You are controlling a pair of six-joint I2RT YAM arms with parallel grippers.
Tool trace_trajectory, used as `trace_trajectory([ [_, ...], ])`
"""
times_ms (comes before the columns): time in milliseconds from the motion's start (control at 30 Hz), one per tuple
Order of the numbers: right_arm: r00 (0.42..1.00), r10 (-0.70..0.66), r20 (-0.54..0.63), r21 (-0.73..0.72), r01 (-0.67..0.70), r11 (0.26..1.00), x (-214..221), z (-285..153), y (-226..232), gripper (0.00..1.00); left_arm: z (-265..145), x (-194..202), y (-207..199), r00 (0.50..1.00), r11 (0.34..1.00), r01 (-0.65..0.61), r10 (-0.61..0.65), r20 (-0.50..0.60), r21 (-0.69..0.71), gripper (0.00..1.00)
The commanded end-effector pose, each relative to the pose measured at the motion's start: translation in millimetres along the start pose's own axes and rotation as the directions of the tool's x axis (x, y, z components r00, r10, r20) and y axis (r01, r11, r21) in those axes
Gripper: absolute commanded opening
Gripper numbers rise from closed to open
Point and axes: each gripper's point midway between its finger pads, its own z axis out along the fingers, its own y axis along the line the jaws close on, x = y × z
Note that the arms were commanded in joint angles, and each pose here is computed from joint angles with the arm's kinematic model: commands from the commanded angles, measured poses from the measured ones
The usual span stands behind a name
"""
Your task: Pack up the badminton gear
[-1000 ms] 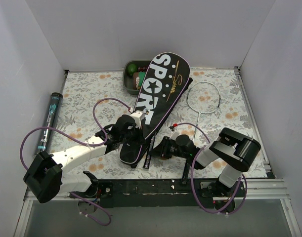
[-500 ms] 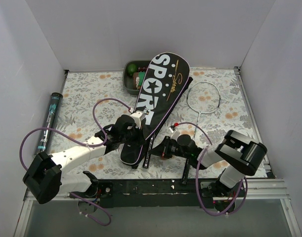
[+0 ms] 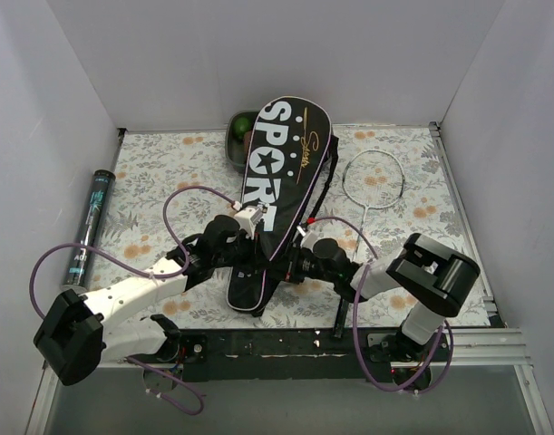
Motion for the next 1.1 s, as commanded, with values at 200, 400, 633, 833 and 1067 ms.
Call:
trace_trajectory([
  [200,0.994,-0.098,0.047,-0.277,0.107,0.955,-15.8,23.6,55.8,0.01,-14.2,3.5,-39.9,1.000,0.978,0.026,-0.026,-0.004,0.206,0.00],
  [400,0.992,-0.117,-0.034,-0.372,0.096,0.923,-1.3,30.0,64.5,0.18,-10.2,0.7,-41.1,1.000,0.977,0.026,-0.027,0.000,0.213,0.00],
  [633,0.974,-0.223,-0.039,-0.293,0.202,0.935,-0.6,12.0,62.6,0.41,-11.3,-3.8,-38.2,1.000,0.982,0.013,-0.017,0.022,0.191,0.00],
  [833,0.953,-0.302,-0.038,-0.076,0.299,0.951,-17.0,-16.2,32.5,0.49,-13.2,-2.5,-35.4,0.999,0.983,0.013,-0.021,0.039,0.184,0.00],
  [1067,0.922,-0.387,-0.014,0.138,0.385,0.913,-46.5,-51.7,14.8,0.55,-15.2,-1.0,-32.9,0.998,0.984,0.013,-0.022,0.051,0.177,0.00],
])
